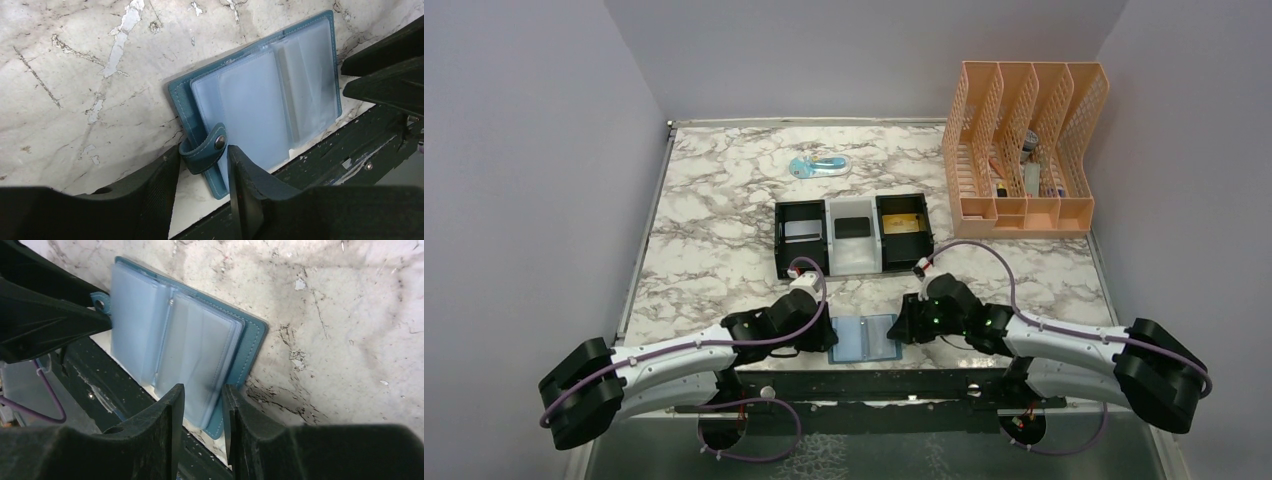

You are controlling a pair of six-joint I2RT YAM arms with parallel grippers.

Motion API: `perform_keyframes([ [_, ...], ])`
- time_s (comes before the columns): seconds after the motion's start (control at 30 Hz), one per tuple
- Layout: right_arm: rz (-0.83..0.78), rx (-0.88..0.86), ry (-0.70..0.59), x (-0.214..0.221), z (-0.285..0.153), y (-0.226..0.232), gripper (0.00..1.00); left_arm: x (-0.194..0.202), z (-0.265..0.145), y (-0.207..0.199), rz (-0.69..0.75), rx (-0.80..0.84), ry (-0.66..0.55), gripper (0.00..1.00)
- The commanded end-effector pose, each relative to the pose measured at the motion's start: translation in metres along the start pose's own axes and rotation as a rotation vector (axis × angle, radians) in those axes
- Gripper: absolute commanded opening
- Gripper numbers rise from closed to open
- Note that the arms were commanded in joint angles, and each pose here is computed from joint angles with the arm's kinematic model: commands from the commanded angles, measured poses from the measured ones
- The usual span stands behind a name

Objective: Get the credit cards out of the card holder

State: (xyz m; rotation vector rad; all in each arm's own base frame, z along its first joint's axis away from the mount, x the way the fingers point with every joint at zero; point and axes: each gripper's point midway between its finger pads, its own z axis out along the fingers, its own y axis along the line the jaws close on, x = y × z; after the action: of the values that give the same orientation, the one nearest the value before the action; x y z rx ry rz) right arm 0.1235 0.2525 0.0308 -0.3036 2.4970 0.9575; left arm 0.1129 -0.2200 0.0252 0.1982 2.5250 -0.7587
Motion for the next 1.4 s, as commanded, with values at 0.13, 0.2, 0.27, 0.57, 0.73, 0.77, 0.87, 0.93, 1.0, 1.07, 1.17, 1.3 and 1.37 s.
perform_keyframes([
  [0.13, -0.031, -0.068, -0.052, -0.015, -0.01, 0.02, 0.35, 0.002, 0.003, 0.0, -0.004, -0.007, 0.001, 0.4],
  [0.2, -0.022, -0.079, -0.033, -0.01, -0.006, 0.02, 0.34, 0.001, 0.003, -0.001, -0.005, -0.003, -0.001, 0.4],
  [0.27, -0.014, -0.072, -0.012, -0.005, -0.001, 0.016, 0.34, 0.0, 0.002, -0.001, -0.005, 0.0, -0.002, 0.4],
  [0.57, 0.001, -0.071, 0.03, 0.005, 0.014, 0.011, 0.32, 0.005, 0.003, 0.002, -0.014, 0.0, 0.003, 0.38],
  [0.73, -0.015, -0.11, 0.019, -0.001, 0.013, 0.021, 0.24, 0.008, 0.005, 0.003, -0.025, 0.002, 0.007, 0.35],
  [0.77, -0.02, -0.113, 0.015, -0.003, 0.012, 0.023, 0.22, 0.008, 0.006, 0.003, -0.026, 0.005, 0.005, 0.35],
  [0.87, -0.035, -0.14, 0.013, -0.008, 0.009, 0.032, 0.18, 0.008, 0.006, 0.003, -0.03, 0.005, 0.003, 0.34],
  [0.93, -0.041, -0.16, 0.009, -0.01, 0.007, 0.037, 0.18, 0.007, 0.005, 0.002, -0.032, 0.01, -0.002, 0.34],
  [1.0, -0.043, -0.161, 0.01, -0.011, 0.006, 0.039, 0.18, 0.006, 0.005, 0.002, -0.035, 0.01, -0.006, 0.34],
  [1.07, -0.045, -0.141, 0.009, -0.013, 0.005, 0.036, 0.18, 0.005, 0.005, 0.002, -0.039, 0.011, -0.012, 0.34],
  [1.17, -0.047, -0.117, 0.007, -0.015, 0.004, 0.034, 0.21, 0.005, 0.005, 0.002, -0.041, 0.011, -0.014, 0.34],
  [1.3, -0.052, -0.14, 0.001, -0.017, -0.001, 0.04, 0.24, 0.005, 0.005, 0.003, -0.044, 0.006, -0.018, 0.33],
  [1.37, -0.058, -0.16, 0.002, -0.018, -0.003, 0.045, 0.25, 0.004, 0.005, 0.003, -0.047, 0.004, -0.02, 0.33],
])
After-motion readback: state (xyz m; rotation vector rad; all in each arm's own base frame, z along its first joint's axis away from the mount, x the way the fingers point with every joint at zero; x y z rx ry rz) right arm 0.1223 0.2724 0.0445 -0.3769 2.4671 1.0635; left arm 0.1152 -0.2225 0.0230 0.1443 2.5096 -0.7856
